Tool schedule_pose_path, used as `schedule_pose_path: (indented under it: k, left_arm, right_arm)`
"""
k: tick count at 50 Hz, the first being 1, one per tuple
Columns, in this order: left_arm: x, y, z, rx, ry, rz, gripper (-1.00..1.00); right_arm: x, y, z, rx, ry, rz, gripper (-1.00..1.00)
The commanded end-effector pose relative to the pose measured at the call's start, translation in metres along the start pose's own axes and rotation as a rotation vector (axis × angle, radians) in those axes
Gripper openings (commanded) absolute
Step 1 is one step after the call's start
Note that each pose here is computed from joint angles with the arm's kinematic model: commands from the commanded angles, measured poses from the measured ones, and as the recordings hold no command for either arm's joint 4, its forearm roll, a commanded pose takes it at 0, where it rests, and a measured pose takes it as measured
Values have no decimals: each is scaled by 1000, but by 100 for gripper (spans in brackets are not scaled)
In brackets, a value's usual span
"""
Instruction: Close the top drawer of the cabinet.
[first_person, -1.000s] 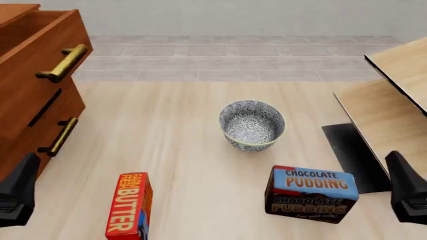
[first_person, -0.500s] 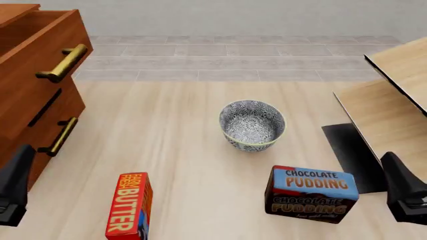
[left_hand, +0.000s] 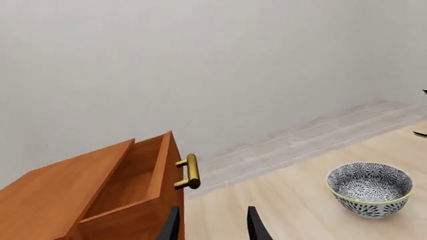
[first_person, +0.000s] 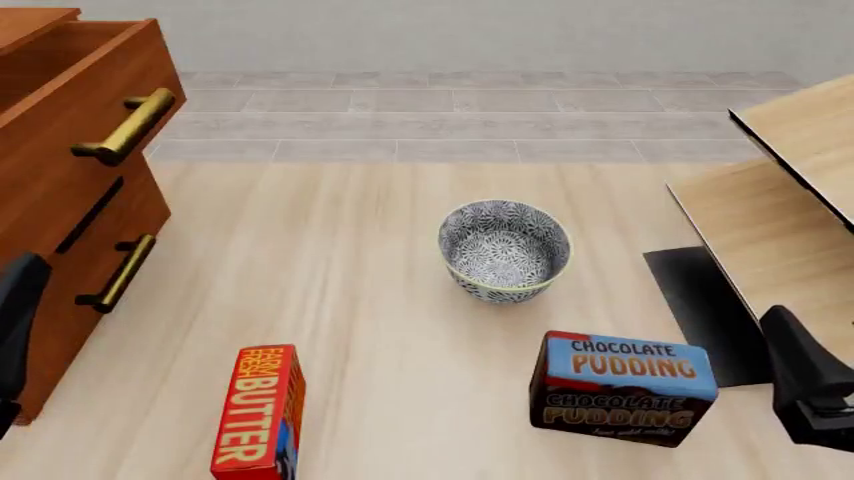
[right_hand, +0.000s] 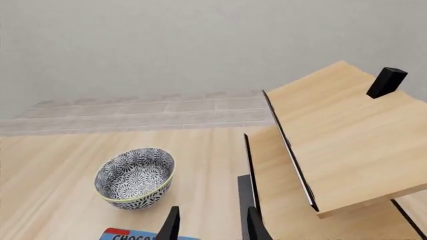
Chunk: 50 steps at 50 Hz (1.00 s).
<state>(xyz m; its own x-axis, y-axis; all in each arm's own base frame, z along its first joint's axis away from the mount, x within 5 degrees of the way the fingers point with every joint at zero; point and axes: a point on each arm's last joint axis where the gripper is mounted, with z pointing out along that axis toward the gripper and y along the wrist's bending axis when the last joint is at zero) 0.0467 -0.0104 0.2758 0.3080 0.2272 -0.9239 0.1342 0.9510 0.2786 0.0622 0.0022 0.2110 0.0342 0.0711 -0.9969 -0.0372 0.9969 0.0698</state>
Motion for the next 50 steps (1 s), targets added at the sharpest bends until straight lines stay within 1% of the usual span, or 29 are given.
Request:
schedule_pose_path:
  k: [1, 4, 6, 11, 14, 16, 17, 19, 20, 21, 23, 25, 26, 28, 30, 31, 34, 36, 37, 39, 43, 45, 48, 50]
  left_arm:
    - [-13, 1, 10, 38, -50, 58, 100]
    - [-17, 2, 13, 38, -61, 70, 100]
    - [-19, 2, 13, 34, -75, 93, 100]
    - [-22, 2, 14, 44, -88, 105, 100]
    - [-18, -1, 16, 62, -106, 154, 100]
    - [-18, -1, 19, 65, -103, 170, 100]
    - [-16, -2, 20, 60, -106, 194, 100]
    - [-19, -1, 22, 56, -108, 207, 100]
    - [-17, -2, 23, 50, -111, 237, 100]
    - [-17, -2, 23, 50, -111, 237, 100]
    - [-15, -3, 25, 53, -124, 272, 100]
    - [-14, -4, 29, 64, -113, 271, 100]
    - [-12, -5, 31, 57, -121, 297, 100]
    - [-11, -6, 32, 62, -134, 322, 100]
    - [-13, -5, 34, 57, -130, 318, 100]
    - [-14, -5, 37, 45, -127, 327, 100]
    - [-8, -7, 40, 35, -148, 392, 100]
    - [-10, -6, 47, 33, -131, 385, 100]
    - [-7, -7, 50, 28, -123, 409, 100]
    - [-4, -9, 52, 31, -130, 432, 100]
    - [1, -11, 58, 36, -118, 446, 100]
    - [9, -18, 59, 63, -138, 493, 100]
    - [10, -17, 68, 57, -120, 500, 100]
    - [15, -19, 73, 58, -116, 525, 100]
  right_arm:
    - [1, 0, -1, -7, 4, 7, 100]
    - [1, 0, -2, -8, 2, 6, 100]
    - [1, 0, -2, -6, 2, 7, 100]
    - [1, 0, -3, -8, 1, 8, 100]
    - [1, 0, -3, -8, -1, 7, 100]
    - [1, 1, -4, -11, -2, 6, 100]
    - [1, 1, -4, -12, -3, 5, 100]
    - [1, 1, -5, -12, -3, 7, 100]
    - [1, 1, -5, -13, -4, 5, 100]
    - [1, 1, -5, -13, -4, 5, 100]
    - [1, 0, -4, -2, -6, 9, 100]
    - [1, 0, -4, 0, -7, 7, 100]
    - [1, 0, -4, 0, -9, 7, 100]
    - [1, 0, -5, -2, -9, 6, 100]
    - [1, 0, -5, -3, -9, 7, 100]
    - [1, 0, -5, -6, -8, 6, 100]
    - [1, 1, -5, -11, -5, 9, 100]
    - [1, 1, -5, -13, -4, 7, 100]
    - [1, 1, -5, -14, -4, 8, 100]
    - [1, 1, -5, -11, -7, 8, 100]
    - [1, 0, -5, -8, -9, 10, 100]
    - [1, 0, -5, -9, -8, 11, 100]
    - [1, 0, -4, -7, -4, 11, 100]
    - [0, 0, -4, -4, -8, 14, 100]
